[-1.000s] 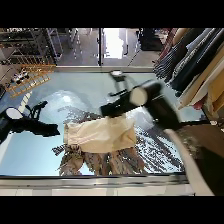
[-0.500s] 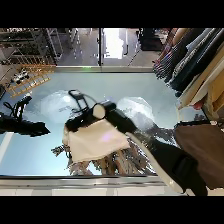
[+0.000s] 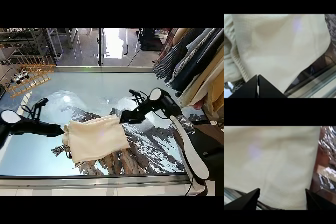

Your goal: Fold the clothes and pants, and hang the long-sleeved shirts on hangers.

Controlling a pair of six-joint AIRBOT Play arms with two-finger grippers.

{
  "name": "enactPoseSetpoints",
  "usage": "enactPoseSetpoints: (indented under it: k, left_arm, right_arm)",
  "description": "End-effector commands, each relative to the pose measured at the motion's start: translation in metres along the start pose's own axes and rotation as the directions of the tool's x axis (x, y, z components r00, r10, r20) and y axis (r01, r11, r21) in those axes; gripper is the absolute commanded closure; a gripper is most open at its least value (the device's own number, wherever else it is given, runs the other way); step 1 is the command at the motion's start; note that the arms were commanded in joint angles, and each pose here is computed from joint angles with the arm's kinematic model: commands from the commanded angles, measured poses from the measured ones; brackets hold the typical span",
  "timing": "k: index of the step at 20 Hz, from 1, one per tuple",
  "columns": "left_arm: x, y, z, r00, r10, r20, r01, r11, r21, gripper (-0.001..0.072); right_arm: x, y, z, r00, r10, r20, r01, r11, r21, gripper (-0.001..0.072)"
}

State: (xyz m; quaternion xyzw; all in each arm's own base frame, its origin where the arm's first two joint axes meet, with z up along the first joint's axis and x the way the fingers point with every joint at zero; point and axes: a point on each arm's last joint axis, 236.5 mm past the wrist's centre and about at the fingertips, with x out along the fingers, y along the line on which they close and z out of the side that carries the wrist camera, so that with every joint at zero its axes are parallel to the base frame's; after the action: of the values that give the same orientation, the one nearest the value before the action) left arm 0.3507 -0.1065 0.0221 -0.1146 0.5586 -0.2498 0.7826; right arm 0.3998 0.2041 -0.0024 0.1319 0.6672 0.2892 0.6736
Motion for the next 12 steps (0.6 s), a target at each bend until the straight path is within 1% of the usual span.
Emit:
enactPoseSetpoints:
  k: [1,4,6,8,10,11,12]
  left_arm:
    - [0.043,-0.001,0.006,1.000,0.017,-0.004,-0.017,1.000,0.026,0.0684]
    - [0.070,0.013,-0.003,0.998,0.016,-0.063,-0.017,1.000,-0.014,0.0685]
    - [0.078,0.019,-0.007,0.997,0.017,-0.080,-0.019,0.999,-0.029,0.0685]
    - [0.079,0.023,0.000,0.998,0.031,-0.055,-0.032,0.999,-0.029,0.0685]
    - [0.079,0.025,0.005,0.999,0.041,-0.034,-0.042,0.999,-0.028,0.0685]
    - [0.079,0.026,0.006,0.999,0.043,-0.031,-0.044,0.999,-0.028,0.0685]
    - [0.079,0.025,0.005,0.999,0.042,-0.032,-0.043,0.999,-0.028,0.0685]
  right_arm:
    - [0.035,-0.040,-0.021,0.995,0.071,-0.065,-0.069,0.997,0.026,0.0057]
    - [0.058,-0.060,-0.013,0.993,0.082,-0.088,-0.081,0.997,0.005,0.0057]
    - [0.066,-0.063,-0.006,0.987,0.130,-0.093,-0.130,0.991,0.007,0.0056]
    - [0.068,-0.046,0.002,0.967,0.240,-0.083,-0.240,0.971,0.012,0.0058]
    - [0.074,-0.012,0.003,0.920,0.375,-0.111,-0.377,0.926,0.007,0.0060]
    - [0.083,0.007,0.004,0.897,0.422,-0.128,-0.425,0.905,0.007,0.0060]
    - [0.095,0.022,0.003,0.884,0.443,-0.149,-0.447,0.895,0.011,0.0060]
